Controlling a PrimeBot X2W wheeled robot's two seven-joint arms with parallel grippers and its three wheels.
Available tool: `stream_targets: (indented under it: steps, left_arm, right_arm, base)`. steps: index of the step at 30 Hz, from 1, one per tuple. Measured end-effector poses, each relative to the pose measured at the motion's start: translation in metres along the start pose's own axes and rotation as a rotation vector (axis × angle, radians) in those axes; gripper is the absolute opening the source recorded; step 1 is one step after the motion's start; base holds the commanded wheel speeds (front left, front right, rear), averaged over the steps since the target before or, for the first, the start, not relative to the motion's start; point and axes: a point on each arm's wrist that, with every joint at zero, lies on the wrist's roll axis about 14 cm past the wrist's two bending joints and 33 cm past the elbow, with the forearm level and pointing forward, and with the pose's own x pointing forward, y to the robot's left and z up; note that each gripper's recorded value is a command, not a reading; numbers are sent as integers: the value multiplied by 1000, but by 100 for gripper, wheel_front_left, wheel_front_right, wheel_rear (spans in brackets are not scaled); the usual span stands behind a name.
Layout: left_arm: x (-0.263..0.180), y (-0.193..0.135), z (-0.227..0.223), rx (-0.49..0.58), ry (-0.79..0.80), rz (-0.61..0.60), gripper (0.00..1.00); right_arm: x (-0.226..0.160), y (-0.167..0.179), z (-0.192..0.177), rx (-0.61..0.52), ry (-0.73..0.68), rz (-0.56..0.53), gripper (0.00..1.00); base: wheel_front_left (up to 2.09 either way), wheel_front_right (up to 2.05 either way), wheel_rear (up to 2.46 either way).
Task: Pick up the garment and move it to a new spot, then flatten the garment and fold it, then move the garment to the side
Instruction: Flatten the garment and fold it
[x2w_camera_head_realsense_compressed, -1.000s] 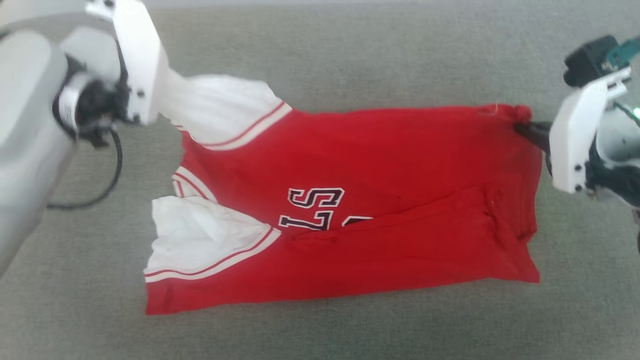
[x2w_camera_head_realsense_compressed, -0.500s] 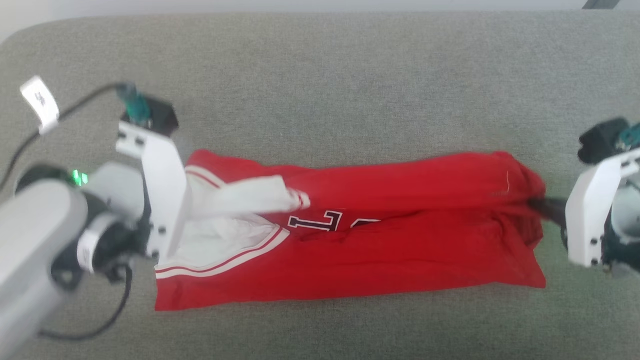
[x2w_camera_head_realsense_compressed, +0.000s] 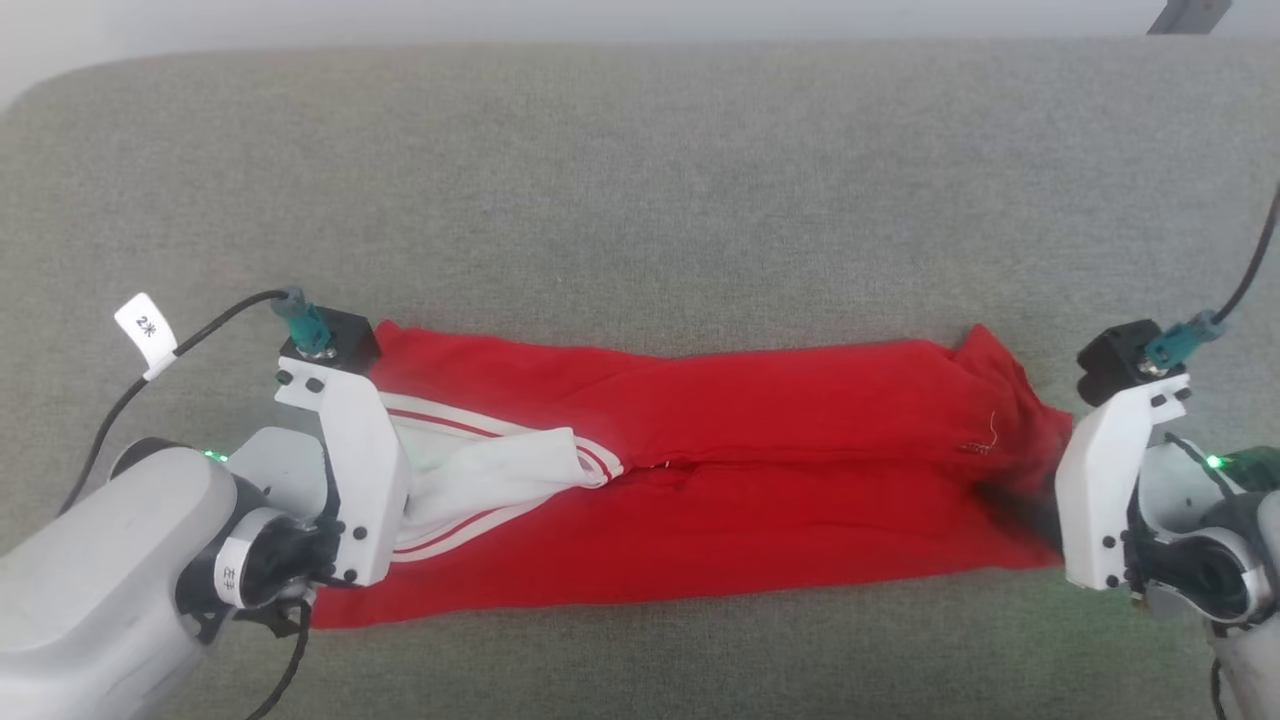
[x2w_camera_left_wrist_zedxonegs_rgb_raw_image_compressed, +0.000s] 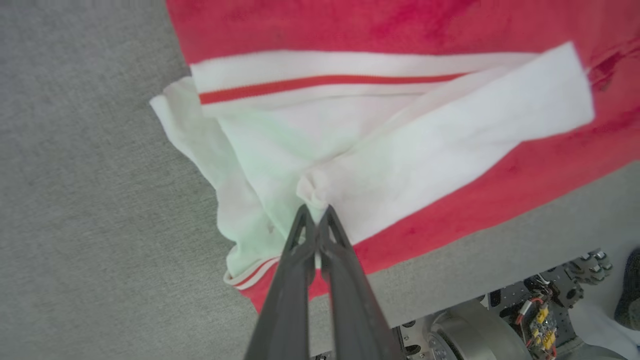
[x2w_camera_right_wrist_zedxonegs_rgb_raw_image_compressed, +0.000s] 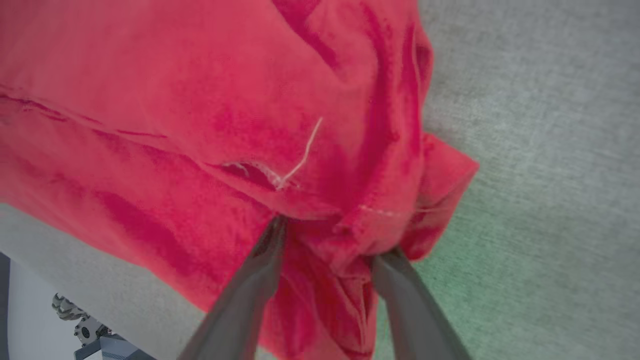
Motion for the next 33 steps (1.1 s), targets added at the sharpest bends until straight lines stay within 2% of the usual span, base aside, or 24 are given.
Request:
stream_targets:
  steps: [6,11,17,27,33]
  left_arm:
    - [-10,4,17,-9,-166,-7,100]
    - [-24,6,36,12,-365,-4,100]
    - [-40,20,51,-19,-617,41,100]
    - [-62,67,33,-142,-915,209,100]
    - [-68,94,12,-223,-988,306,100]
  right_arm:
    - [-12,3,8,5,-54,1,100]
    - [-22,2,17,23,-115,-1,100]
    - [-21,-1,22,49,-136,-12,100]
    - [4,3,13,57,-35,-2,100]
    - [23,10,11,63,29,18,100]
  base:
    - [0,0,0]
    - [0,0,0]
    - [0,0,0]
    - [0,0,0]
    - [0,0,0]
